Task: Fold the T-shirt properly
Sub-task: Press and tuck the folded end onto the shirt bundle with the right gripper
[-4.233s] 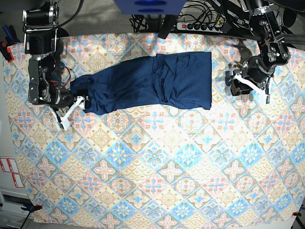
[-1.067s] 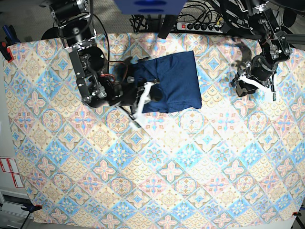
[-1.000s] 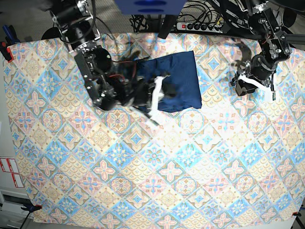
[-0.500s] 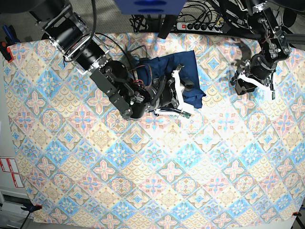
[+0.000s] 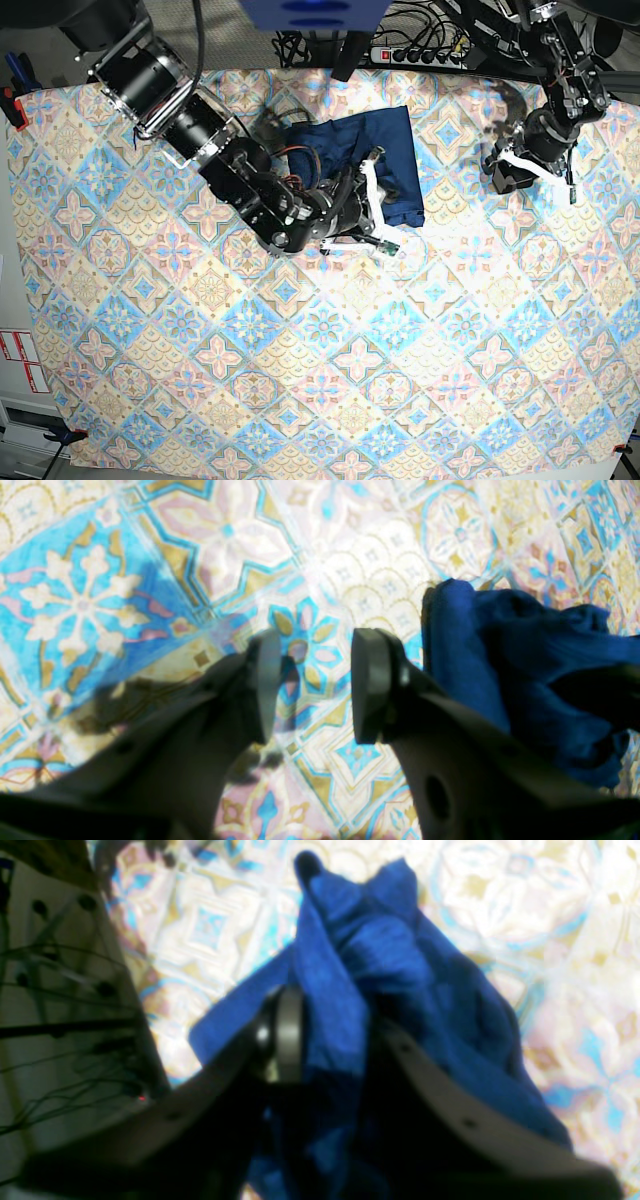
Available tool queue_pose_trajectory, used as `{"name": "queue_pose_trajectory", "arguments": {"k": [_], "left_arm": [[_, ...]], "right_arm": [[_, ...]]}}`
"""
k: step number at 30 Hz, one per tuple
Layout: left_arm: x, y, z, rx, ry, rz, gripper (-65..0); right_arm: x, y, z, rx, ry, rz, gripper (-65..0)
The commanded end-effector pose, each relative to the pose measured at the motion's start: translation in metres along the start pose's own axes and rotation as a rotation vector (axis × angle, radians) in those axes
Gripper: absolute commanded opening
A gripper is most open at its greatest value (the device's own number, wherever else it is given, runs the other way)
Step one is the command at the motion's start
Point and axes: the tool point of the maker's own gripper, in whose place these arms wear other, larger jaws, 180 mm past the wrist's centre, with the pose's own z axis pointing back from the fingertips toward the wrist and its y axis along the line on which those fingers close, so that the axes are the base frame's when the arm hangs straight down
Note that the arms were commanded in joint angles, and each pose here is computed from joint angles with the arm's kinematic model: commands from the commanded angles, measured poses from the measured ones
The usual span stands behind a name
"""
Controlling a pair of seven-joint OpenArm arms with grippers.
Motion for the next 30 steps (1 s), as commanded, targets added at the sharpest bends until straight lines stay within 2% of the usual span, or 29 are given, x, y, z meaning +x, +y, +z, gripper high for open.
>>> {"name": "queue_pose_trajectory", "arguments": {"k": [1,4,8,11,14,16,21,24,30], "left_arm": [[0.014,-0.002,0.004,-0.009,-0.042,-0.019,-42.8],[0.013,-0.002,0.003,-0.009,-0.041,-0.018,-42.8],[0.013,-0.002,0.003,-0.009,-0.041,-0.018,-42.8],[0.013,-0.002,0.003,-0.009,-0.041,-0.018,-42.8],[0.013,-0.001,0.004,-0.008,-0.041,-0.020,-42.8],[0.013,-0.001,0.004,-0.008,-0.038,-0.020,-42.8],[0.014,-0.004,0.002,-0.015,-0.040,-0.022,-42.8],[0.015,-0.005,0.002,-0.017,-0.041,-0.023,-42.8],[0.015,-0.005,0.002,-0.017,-0.041,-0.023,-42.8]], "right_arm": [[0.027,0.002,0.008,0.004,-0.072,0.033,-47.9],[0.042,0.009,0.016,0.006,-0.113,0.069,-41.7],[0.065,0.010,0.033,-0.012,-0.193,0.095,-40.8],[0.081,-0.017,0.059,-0.076,-0.278,0.041,-42.1],[0.059,-0.041,0.068,-0.122,-0.302,-0.084,-44.2],[0.042,-0.055,0.072,-0.164,-0.288,-0.127,-46.5],[0.000,-0.064,0.054,-0.209,-0.170,-0.163,-55.5],[-0.017,-0.059,0.043,-0.197,-0.126,-0.183,-56.4],[-0.021,-0.004,0.008,-0.078,-0.021,-0.021,-56.4]]}}
